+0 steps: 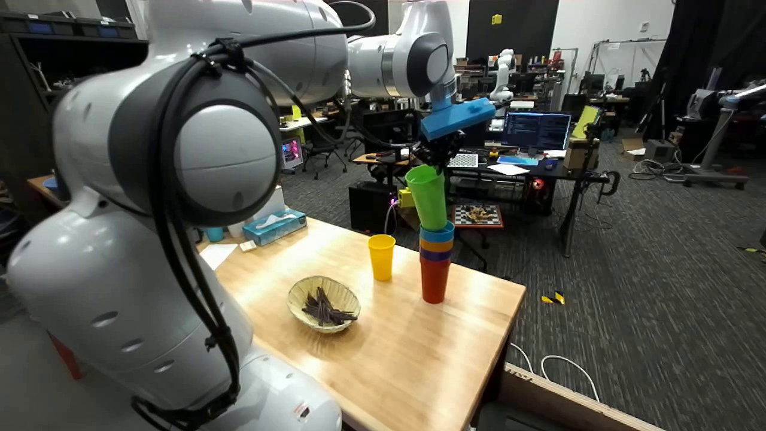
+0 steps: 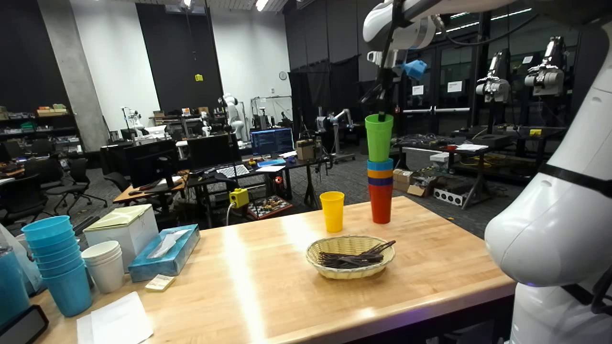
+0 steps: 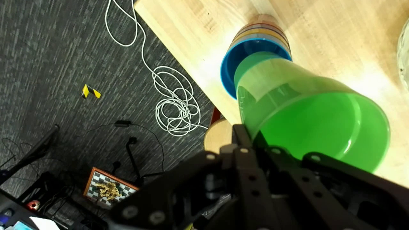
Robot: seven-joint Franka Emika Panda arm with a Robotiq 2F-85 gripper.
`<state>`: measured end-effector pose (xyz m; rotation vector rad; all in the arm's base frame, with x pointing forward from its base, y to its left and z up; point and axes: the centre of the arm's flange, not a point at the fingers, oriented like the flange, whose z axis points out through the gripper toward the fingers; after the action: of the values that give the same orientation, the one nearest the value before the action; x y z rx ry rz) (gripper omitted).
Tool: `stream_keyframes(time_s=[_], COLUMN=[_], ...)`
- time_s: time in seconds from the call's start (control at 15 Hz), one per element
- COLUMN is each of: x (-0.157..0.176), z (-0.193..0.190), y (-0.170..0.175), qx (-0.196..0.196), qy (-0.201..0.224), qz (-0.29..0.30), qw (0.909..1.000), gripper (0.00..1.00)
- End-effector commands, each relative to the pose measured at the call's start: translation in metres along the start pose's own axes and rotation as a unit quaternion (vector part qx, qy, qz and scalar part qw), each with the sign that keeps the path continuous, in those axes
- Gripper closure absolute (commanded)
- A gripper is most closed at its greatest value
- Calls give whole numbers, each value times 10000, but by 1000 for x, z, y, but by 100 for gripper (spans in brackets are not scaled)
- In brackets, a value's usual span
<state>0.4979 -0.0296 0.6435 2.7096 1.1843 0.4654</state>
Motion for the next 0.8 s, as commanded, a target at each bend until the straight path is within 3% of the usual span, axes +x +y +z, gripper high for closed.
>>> stream_keyframes(time_s=[0.0,0.73], x=[7,19], z=[-2,9], y=[3,3], qx=[-76,120], qy=[200,213], qz=[-160,-64], qw=[9996,9997], gripper=[99,99])
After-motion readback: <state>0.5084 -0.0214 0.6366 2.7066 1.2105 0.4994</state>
